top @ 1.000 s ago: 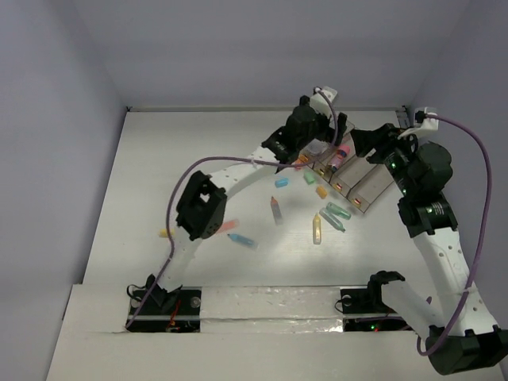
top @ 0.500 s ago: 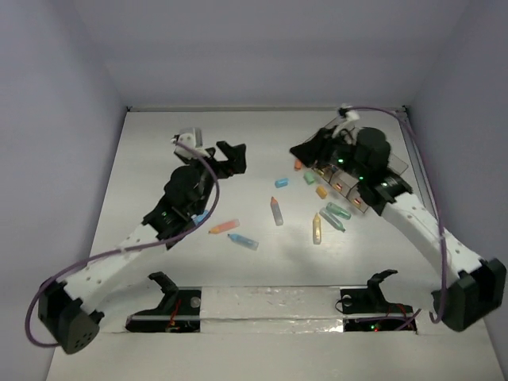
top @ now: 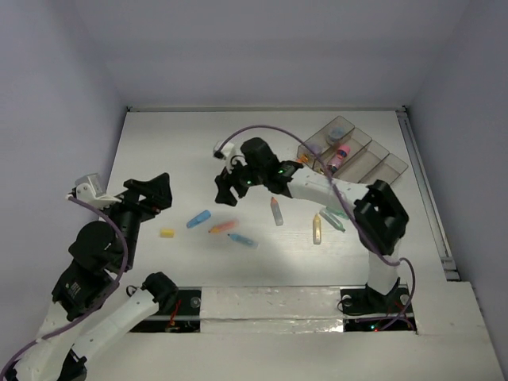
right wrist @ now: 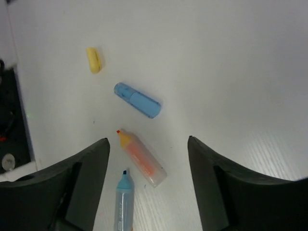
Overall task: Sort the stationery into containers
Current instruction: Pick up the stationery from the center of the board, then place the stationery in the storage box, then pick up the stationery from the center of the board.
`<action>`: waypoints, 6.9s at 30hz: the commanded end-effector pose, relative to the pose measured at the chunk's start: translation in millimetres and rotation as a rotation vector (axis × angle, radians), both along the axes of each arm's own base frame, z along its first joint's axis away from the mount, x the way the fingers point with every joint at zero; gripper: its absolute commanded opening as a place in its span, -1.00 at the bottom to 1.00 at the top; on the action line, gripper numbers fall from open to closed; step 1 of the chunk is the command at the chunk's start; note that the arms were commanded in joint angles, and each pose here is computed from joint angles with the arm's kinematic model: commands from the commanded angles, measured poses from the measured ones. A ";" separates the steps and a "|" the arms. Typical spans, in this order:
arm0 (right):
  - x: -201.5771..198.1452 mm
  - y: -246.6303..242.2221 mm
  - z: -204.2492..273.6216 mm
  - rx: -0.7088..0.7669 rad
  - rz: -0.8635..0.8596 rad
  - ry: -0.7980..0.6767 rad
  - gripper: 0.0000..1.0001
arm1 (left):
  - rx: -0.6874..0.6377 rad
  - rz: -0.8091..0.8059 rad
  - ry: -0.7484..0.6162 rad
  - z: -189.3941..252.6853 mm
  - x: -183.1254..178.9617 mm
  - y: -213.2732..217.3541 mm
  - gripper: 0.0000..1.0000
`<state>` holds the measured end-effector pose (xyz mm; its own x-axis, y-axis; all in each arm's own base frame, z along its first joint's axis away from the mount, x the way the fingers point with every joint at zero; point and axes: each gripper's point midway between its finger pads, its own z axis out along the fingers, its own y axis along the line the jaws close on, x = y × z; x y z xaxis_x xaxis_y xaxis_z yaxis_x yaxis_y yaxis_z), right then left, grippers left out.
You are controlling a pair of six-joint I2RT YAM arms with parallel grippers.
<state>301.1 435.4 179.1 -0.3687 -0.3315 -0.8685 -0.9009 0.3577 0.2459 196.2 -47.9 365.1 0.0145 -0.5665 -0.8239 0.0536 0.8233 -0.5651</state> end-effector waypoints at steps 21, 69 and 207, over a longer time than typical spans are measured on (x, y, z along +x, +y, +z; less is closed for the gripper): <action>-20.9 104.9 -108.9 -0.366 0.418 -0.335 0.89 | 0.154 0.020 0.082 -34.6 10.0 -1.8 0.98; 149.0 -365.0 36.0 0.309 -1.440 -0.088 -0.87 | 0.242 -0.366 -0.007 -51.7 2.5 -71.5 0.93; -46.1 -335.0 176.0 0.584 -0.900 -0.249 -0.62 | 1.161 -1.461 0.069 -332.3 81.1 -497.2 -0.60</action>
<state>255.1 101.5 338.9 -0.1252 0.4564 -0.8809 -0.3874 0.7949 0.4669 278.2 -554.9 29.5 0.0515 0.6649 -0.7452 0.9878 0.0759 0.1360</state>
